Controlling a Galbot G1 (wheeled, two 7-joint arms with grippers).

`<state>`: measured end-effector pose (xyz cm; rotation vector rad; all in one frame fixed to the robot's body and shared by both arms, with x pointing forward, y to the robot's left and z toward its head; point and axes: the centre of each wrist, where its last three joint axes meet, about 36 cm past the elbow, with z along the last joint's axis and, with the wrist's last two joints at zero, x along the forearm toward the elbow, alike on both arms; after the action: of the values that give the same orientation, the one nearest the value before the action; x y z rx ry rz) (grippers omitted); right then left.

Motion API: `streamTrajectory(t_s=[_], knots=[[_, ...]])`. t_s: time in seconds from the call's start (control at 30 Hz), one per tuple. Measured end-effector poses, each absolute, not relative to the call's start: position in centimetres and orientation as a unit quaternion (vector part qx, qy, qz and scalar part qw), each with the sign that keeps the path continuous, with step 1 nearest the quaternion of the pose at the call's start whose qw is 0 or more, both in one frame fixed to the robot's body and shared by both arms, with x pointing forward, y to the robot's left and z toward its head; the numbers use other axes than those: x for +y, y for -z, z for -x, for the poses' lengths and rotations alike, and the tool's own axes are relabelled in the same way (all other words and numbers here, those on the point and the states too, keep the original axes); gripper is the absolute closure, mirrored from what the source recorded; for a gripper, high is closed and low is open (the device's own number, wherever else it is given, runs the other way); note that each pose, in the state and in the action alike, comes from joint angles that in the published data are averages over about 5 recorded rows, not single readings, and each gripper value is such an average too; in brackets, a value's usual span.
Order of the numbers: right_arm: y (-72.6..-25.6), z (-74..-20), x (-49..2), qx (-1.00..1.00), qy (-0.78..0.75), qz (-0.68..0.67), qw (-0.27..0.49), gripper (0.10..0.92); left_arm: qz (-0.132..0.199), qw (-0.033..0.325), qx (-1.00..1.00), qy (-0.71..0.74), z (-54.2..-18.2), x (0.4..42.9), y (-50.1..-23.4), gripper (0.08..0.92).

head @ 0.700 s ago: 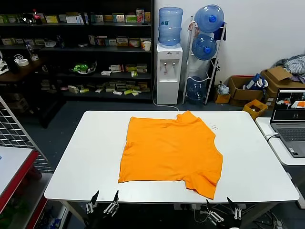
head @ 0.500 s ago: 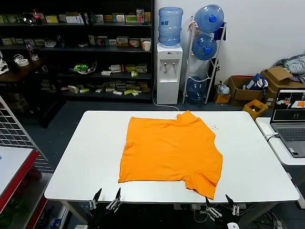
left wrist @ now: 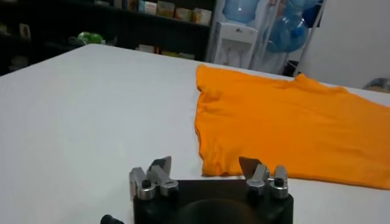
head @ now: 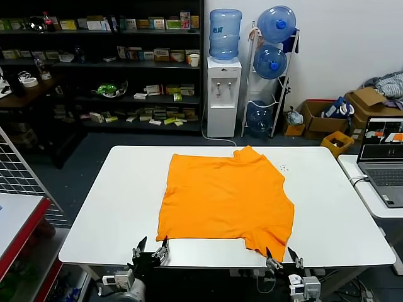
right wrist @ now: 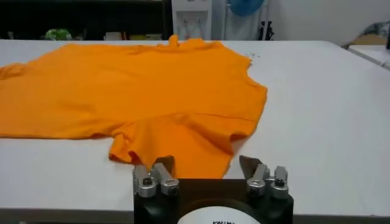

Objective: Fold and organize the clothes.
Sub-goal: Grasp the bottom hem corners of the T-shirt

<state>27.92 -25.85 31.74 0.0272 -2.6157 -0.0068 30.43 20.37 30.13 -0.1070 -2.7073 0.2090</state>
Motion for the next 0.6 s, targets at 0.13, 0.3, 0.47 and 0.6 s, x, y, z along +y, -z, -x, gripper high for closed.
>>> streamTrajectory(t_s=[0.13, 0.3, 0.47, 0.6], knots=[[-31.5, -27.8, -25.6, -0.965, 0.004, -0.011, 0.261, 0.568, 0.039, 0.214, -0.973, -0.073, -30.9, 20.2, -29.9, 0.440], [-31.5, -27.6, -25.3, -0.966, 0.008, -0.012, 0.260, 0.707, 0.042, 0.216, -0.973, -0.074, -31.0, 20.0, -29.8, 0.579], [-31.7, -27.0, -25.1, -0.966, 0.011, -0.011, 0.258, 0.853, 0.046, 0.217, -0.972, -0.076, -30.9, 19.8, -29.9, 0.726], [-32.2, -26.3, -25.2, -0.967, 0.012, -0.010, 0.255, 0.895, 0.046, 0.217, -0.972, -0.078, -30.6, 19.9, -30.2, 0.838]])
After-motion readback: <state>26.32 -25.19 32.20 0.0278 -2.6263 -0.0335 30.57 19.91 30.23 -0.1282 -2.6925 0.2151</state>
